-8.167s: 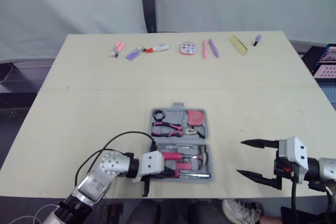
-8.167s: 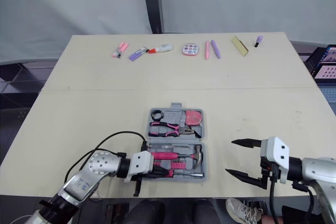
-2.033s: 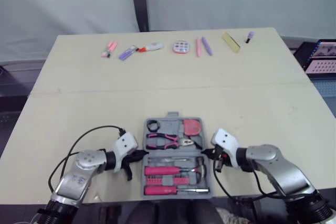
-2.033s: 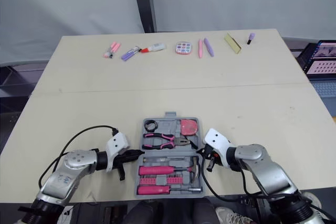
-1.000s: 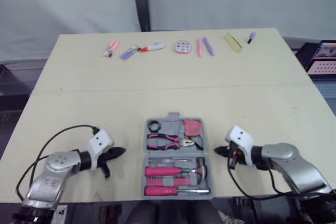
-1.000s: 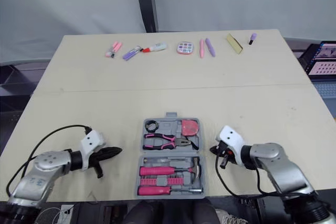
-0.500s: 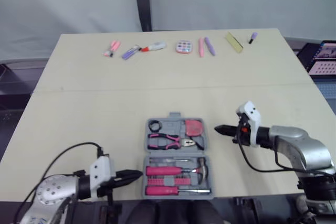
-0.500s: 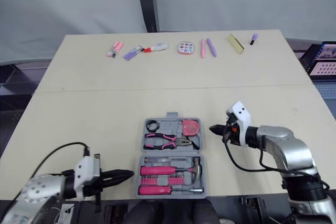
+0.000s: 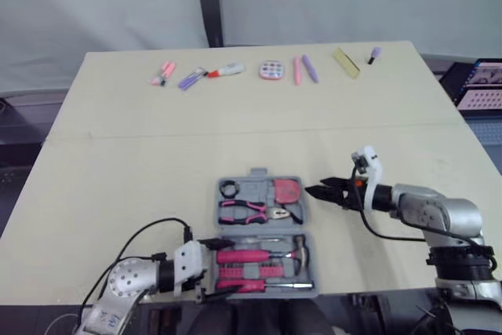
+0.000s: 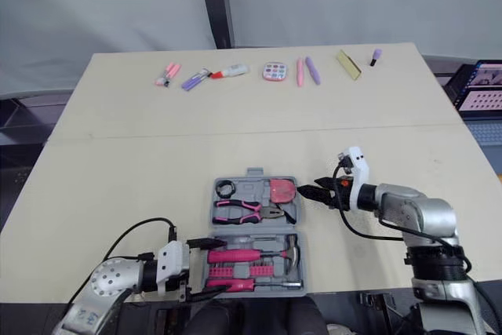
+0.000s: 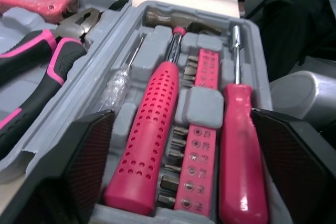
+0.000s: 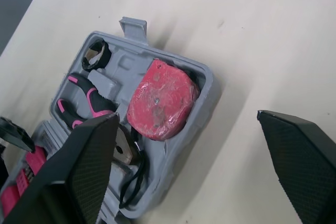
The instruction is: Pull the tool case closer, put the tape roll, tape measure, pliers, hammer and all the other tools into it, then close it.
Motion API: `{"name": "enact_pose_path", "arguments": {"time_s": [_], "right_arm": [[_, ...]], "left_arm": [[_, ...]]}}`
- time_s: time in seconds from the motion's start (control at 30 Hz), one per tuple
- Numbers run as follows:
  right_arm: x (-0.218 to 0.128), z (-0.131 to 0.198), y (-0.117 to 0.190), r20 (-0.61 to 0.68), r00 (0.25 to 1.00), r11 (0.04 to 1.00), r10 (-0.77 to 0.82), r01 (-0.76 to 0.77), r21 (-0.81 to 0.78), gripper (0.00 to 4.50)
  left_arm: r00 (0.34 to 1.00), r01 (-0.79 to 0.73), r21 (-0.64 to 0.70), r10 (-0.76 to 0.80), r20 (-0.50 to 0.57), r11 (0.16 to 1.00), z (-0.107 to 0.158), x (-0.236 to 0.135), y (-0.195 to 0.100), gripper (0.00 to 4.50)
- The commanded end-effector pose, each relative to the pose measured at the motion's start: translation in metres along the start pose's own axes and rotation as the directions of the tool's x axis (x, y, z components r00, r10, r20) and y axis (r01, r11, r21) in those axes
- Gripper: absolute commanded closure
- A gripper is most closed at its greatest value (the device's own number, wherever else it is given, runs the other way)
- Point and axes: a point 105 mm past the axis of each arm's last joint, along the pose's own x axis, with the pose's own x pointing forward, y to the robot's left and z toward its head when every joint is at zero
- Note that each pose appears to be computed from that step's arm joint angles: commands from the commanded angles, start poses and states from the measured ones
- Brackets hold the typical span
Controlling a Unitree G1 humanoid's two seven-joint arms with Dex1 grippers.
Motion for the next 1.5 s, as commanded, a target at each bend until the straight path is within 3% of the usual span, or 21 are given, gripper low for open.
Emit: {"name": "enact_pose_path", "arguments": {"time_s": [0.03, 0.13, 0.37, 0.9, 1.5], "right_arm": [[0.0, 0.014, -0.003, 0.066, 0.998, 1.0, -0.015, 0.014, 0.017, 0.0], [-0.001, 0.014, -0.003, 0.071, 0.997, 1.0, -0.015, 0.014, 0.021, 0.0], [-0.002, 0.013, 0.0, 0.075, 0.997, 1.0, -0.009, 0.007, 0.026, 0.0], [0.011, 0.004, -0.004, 0.05, 0.996, 0.99, 0.071, -0.076, 0.122, 0.0], [0.054, -0.002, 0.013, 0.018, 0.976, 0.965, 0.216, -0.216, 0.149, 0.0]], "left_arm": [[0.999, -0.009, 0.015, 0.008, 0.043, 1.0, 0.004, 0.005, -0.001, 0.05], [0.997, -0.028, -0.009, 0.028, 0.076, 1.0, 0.009, 0.009, 0.001, 0.9], [0.998, -0.018, -0.003, 0.018, 0.067, 1.0, 0.012, 0.01, 0.001, 4.46], [1.0, 0.022, -0.04, -0.023, -0.017, 0.999, -0.003, 0.005, -0.009, 4.46], [0.994, 0.009, -0.045, -0.014, -0.106, 0.999, -0.021, 0.002, -0.008, 4.46]]}}
